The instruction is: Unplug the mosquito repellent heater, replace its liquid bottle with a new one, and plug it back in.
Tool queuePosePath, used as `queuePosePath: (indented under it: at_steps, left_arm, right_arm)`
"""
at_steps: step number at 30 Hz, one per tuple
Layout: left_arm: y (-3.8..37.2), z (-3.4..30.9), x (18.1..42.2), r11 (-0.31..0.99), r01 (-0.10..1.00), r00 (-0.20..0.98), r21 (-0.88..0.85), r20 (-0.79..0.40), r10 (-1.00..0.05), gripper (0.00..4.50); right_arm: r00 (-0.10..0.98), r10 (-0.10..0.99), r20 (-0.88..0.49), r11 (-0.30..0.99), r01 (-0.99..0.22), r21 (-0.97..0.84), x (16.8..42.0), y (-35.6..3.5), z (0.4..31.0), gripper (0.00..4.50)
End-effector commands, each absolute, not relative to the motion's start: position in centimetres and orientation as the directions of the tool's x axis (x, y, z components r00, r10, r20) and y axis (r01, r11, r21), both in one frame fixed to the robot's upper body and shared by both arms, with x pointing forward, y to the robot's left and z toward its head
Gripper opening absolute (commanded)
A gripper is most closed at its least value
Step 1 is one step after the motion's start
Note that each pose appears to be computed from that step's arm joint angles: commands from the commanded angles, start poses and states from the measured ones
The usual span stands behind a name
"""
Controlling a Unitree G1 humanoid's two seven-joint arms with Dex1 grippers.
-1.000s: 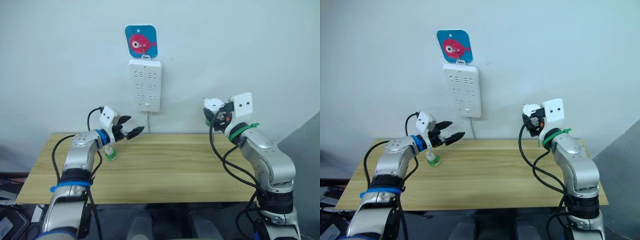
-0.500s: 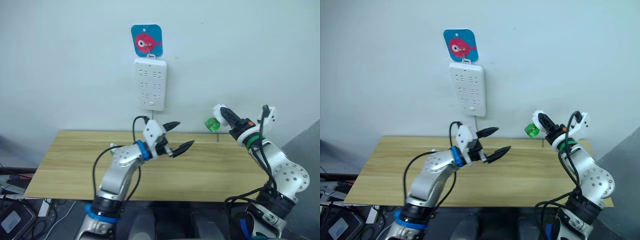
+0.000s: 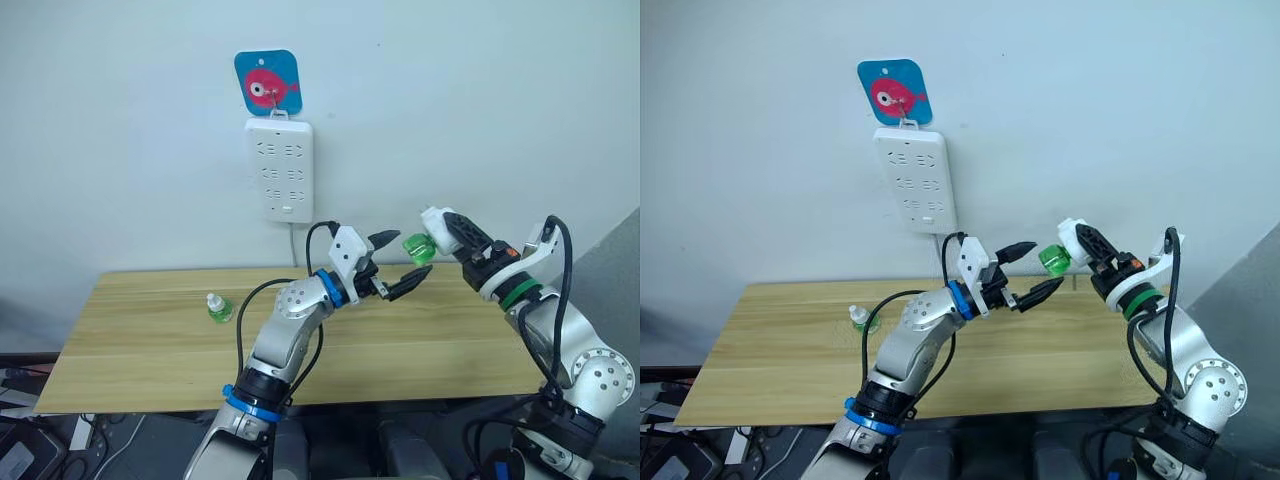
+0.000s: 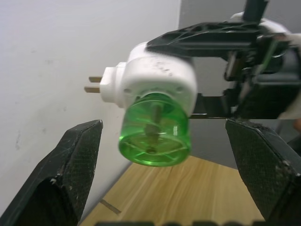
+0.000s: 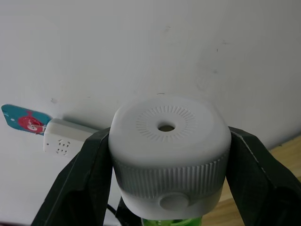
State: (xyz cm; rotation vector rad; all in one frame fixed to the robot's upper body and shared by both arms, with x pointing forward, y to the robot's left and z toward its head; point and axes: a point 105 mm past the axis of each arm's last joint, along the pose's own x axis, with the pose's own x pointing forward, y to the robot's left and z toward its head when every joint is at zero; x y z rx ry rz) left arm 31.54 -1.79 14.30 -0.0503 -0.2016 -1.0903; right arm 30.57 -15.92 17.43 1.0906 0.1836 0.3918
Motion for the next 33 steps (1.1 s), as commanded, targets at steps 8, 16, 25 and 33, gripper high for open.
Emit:
queuePosePath:
  at_steps: [8,16,25,33]
  left_arm:
    - [-2.6,15.6,31.4,0.477,0.875,0.447,0.076,0.25,-0.859,4.45]
    - [-2.5,14.9,31.6,0.475,0.876,0.448,0.081,0.223,-0.866,3.28]
    - [-2.6,15.2,31.9,0.481,0.874,0.455,0.07,0.232,-0.86,2.26]
    - [-2.1,15.9,31.2,0.422,0.895,0.385,0.147,0.224,-0.895,2.26]
  right_arm:
    - [0.897,0.43,0.102,0.368,-0.277,0.888,29.8,-14.9,19.3,2.96]
    - [0.893,0.437,0.111,0.355,-0.284,0.891,29.6,-14.6,19.6,2.96]
    - [0.891,0.442,0.105,0.355,-0.281,0.892,29.5,-14.3,19.7,2.96]
    - [0.867,0.492,0.077,0.389,-0.298,0.872,28.9,-14.0,19.3,4.35]
